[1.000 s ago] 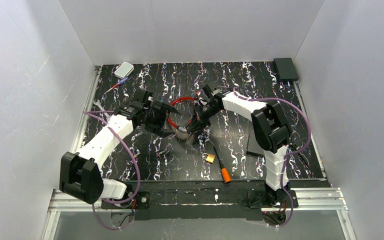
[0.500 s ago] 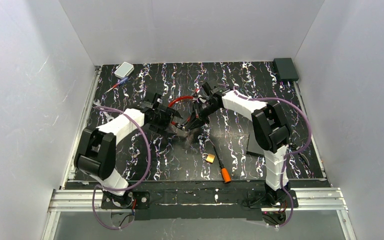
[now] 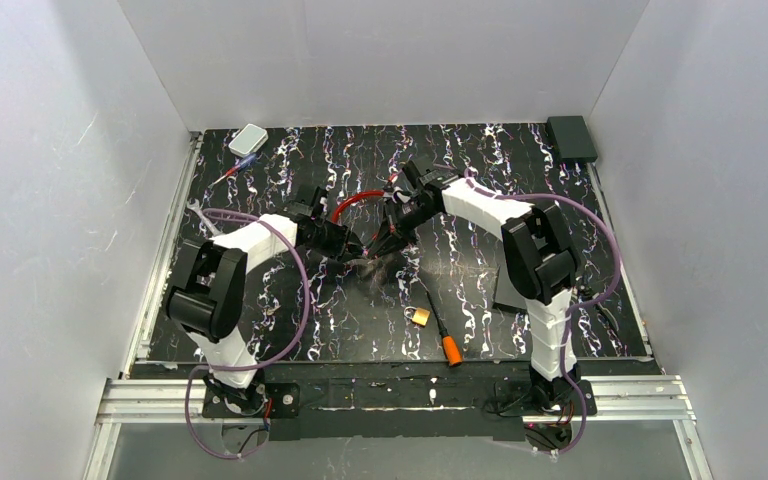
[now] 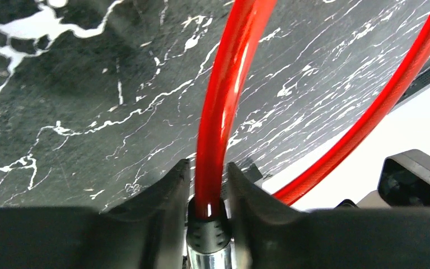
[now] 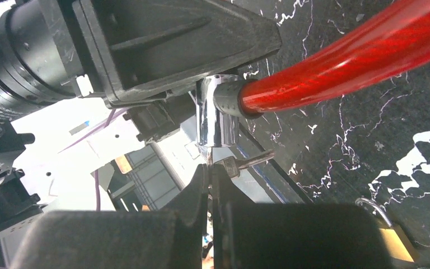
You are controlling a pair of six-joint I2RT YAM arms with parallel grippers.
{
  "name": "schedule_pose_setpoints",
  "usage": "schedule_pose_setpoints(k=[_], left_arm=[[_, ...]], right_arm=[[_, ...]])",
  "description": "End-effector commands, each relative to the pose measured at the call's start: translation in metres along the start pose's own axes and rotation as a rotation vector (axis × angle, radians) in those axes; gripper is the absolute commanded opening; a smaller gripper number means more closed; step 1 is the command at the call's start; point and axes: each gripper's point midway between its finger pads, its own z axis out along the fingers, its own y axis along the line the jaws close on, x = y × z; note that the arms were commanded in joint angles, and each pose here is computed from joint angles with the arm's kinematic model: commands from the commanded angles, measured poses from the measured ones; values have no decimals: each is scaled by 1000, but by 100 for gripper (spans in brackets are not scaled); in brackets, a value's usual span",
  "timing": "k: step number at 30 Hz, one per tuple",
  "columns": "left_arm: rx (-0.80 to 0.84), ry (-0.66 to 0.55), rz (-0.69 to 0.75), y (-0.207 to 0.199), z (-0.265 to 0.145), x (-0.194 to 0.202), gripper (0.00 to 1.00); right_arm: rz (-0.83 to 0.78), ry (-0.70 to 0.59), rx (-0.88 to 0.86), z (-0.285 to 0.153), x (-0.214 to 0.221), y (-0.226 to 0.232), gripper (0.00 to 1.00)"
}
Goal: Unlock with the key
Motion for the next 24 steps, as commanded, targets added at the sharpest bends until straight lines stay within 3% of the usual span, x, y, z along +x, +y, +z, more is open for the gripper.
schedule_pose_setpoints(k=[1, 3, 4, 9, 24], left_arm=[[41, 9, 26, -17, -1, 0, 14], [45, 25, 41, -20, -2, 2, 1], [45, 30, 49, -22, -3, 3, 0], [12, 54, 71, -18, -14, 11, 0], [-101, 167, 121, -6, -43, 34, 0]], right_arm=[[-44, 0, -52, -7, -4, 25, 1], [-45, -1, -50, -7, -5, 25, 1], [-43, -1, -46, -7, -5, 24, 1], [-71, -5, 14, -8, -8, 15, 1], [-268, -55, 415, -35, -21, -15, 1]])
